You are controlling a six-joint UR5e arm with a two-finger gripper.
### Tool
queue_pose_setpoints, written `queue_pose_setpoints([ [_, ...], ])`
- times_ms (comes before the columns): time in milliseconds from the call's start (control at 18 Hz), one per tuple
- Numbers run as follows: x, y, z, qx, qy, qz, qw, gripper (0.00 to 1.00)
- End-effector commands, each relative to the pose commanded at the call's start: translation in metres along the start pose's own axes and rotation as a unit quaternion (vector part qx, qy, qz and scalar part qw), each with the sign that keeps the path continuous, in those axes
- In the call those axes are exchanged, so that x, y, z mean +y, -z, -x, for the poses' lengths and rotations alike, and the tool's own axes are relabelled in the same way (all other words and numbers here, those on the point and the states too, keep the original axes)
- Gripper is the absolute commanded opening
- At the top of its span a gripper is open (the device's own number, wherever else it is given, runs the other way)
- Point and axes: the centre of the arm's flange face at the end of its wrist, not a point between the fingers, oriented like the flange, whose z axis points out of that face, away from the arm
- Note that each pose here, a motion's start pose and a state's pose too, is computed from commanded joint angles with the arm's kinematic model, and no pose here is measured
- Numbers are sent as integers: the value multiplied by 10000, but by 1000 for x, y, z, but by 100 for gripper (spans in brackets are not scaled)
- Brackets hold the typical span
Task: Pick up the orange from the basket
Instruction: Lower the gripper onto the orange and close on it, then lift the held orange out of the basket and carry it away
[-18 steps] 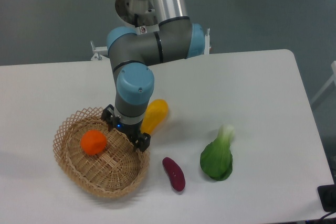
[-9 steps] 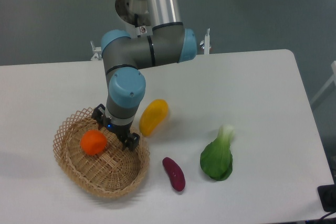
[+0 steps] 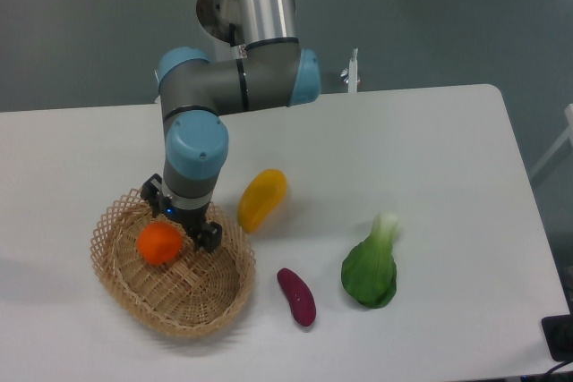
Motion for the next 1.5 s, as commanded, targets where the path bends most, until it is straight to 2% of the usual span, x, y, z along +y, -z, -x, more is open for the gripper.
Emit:
queue_pose_setpoints([
  [167, -10, -12, -12, 0, -5, 2, 10000, 100],
  [778, -16, -33, -10, -100, 25, 16, 9999, 100],
  [833, -16, -33, -9, -169, 15, 17, 9999, 94],
  [889, -16, -35, -5, -284, 3, 48, 9996, 82],
  [1000, -15, -35, -2, -423, -14, 98, 9991, 67],
  [1111, -15, -32, -2, -489, -13, 105, 9987, 56],
  [1333, -17, -27, -2, -520, -21, 82, 9986, 50],
  [1500, -15, -16, -5, -546, -16, 41, 9985, 49],
])
